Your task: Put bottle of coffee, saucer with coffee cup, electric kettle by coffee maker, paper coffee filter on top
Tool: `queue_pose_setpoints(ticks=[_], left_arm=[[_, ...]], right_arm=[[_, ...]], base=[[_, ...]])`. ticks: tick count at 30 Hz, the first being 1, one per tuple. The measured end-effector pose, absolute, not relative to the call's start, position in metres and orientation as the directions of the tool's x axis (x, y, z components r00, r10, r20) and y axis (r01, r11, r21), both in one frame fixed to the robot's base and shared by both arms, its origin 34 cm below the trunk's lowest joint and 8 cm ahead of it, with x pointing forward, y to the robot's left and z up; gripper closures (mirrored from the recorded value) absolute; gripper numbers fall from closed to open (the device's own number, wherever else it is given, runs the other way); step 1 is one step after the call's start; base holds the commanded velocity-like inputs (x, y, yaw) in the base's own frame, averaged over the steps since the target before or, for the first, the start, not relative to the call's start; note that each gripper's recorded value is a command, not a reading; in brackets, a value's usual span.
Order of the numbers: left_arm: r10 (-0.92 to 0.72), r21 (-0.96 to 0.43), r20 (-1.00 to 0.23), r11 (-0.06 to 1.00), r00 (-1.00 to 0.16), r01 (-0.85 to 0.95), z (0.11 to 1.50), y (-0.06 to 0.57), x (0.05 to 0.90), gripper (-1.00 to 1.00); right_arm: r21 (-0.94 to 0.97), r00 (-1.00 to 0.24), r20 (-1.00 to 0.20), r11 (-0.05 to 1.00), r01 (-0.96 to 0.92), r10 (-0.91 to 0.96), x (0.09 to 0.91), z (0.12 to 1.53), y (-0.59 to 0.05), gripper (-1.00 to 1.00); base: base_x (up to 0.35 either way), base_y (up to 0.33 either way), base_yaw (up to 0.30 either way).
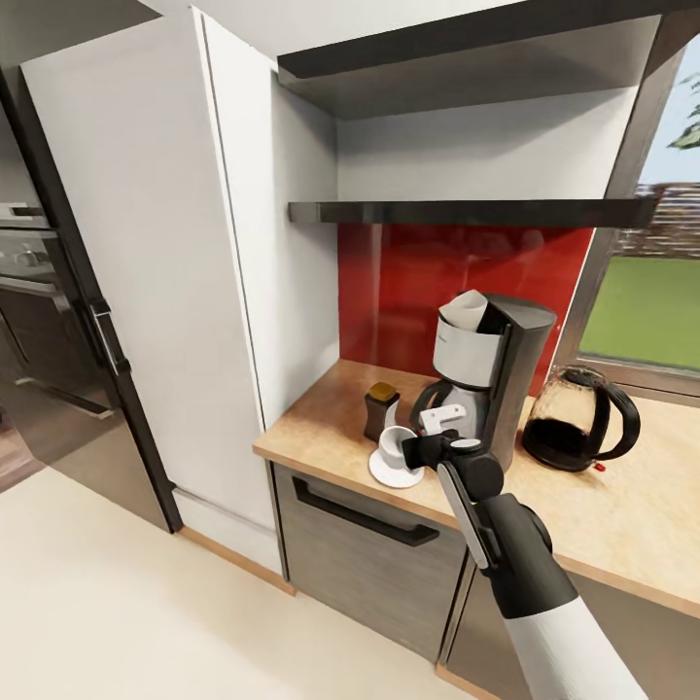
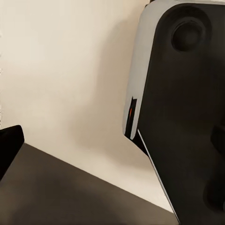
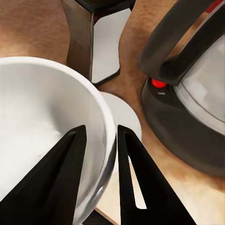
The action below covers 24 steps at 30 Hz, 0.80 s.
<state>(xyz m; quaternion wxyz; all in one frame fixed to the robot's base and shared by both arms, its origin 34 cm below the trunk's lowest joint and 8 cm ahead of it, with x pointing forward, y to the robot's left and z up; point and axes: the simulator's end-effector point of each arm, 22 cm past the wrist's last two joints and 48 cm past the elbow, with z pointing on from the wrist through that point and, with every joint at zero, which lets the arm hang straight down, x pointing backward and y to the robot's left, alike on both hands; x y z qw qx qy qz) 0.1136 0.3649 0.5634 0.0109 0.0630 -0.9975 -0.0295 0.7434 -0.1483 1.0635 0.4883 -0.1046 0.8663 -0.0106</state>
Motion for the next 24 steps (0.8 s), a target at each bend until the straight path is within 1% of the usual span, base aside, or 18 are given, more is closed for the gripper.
queue_pose_setpoints(ticks=[4,7,16,19,24], left_arm=[[-0.127,0.062,0.017,0.990,-0.992,-0.126,0.564,0.366,0.114,-1.00],[-0.127,0.063,0.017,0.990,-0.992,-0.126,0.564,0.367,0.114,-1.00],[-0.127,0.065,0.016,0.990,-0.992,-0.126,0.564,0.368,0.114,-1.00],[-0.127,0.065,0.016,0.990,-0.992,-0.126,0.564,0.369,0.114,-1.00],[-0.127,0.064,0.016,0.990,-0.992,-0.126,0.564,0.368,0.114,-1.00]], right_arm=[[-0.126,-0.509,-0.838,0.978,-0.166,-0.195,0.743,1.060,-0.150,1.00],[-0.137,-0.550,-0.810,0.978,-0.157,-0.202,0.742,1.039,-0.155,1.00],[-0.140,-0.570,-0.795,0.978,-0.157,-0.206,0.742,1.028,-0.156,1.00],[-0.140,-0.571,-0.795,0.978,-0.157,-0.205,0.742,1.028,-0.156,1.00],[-0.140,-0.571,-0.795,0.978,-0.157,-0.205,0.741,1.028,-0.156,1.00]], base=[[0.000,0.000,0.000],[0.000,0.172,-0.184],[0.000,0.280,-0.288],[0.000,0.130,-0.300],[0.000,0.022,-0.300]])
